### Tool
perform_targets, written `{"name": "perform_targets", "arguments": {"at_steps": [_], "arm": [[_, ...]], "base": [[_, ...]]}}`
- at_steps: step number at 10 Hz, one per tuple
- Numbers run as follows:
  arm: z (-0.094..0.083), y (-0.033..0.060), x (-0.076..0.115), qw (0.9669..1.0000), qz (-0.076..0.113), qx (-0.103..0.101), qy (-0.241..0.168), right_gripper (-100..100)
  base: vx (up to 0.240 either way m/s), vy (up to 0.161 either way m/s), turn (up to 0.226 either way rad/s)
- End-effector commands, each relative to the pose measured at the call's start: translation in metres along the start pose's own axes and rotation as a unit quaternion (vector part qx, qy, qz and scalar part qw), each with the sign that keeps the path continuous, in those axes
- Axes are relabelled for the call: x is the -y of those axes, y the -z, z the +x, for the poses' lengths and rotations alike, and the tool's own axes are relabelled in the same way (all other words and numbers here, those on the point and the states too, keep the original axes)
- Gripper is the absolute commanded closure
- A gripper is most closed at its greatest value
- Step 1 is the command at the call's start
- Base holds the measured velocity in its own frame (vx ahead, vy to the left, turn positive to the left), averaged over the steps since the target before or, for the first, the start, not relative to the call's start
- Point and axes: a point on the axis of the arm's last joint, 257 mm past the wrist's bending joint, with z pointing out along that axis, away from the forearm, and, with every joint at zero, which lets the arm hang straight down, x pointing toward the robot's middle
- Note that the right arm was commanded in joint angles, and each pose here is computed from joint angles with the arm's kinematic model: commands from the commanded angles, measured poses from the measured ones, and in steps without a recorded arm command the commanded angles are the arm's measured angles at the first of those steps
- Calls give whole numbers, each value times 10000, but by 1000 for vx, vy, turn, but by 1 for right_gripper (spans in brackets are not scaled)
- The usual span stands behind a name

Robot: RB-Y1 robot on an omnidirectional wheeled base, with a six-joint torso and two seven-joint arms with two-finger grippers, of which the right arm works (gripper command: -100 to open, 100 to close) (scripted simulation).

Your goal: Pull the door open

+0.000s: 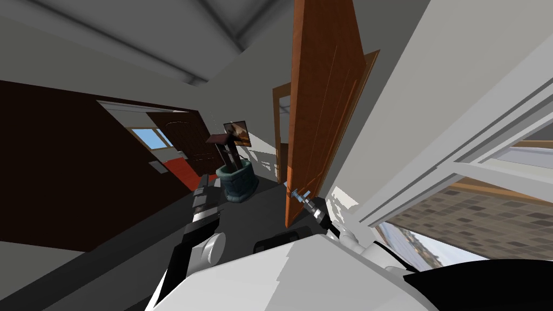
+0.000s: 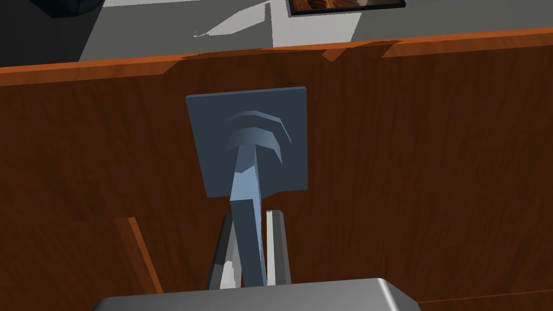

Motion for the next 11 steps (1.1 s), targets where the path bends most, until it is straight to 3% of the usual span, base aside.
{"name": "perform_targets", "arguments": {"at_steps": [1, 6, 8, 11], "arm": [[3, -8, -12, 10000, -19, -7, 1, 100], [149, 83, -2, 9998, -127, -125, 21, 100], [236, 160, -1, 9996, -192, -211, 34, 100], [254, 178, 0, 9995, -205, -230, 36, 100]], "base": [[0, 0, 0], [11, 7, -6], [7, 6, 6], [0, 0, 0]]}}
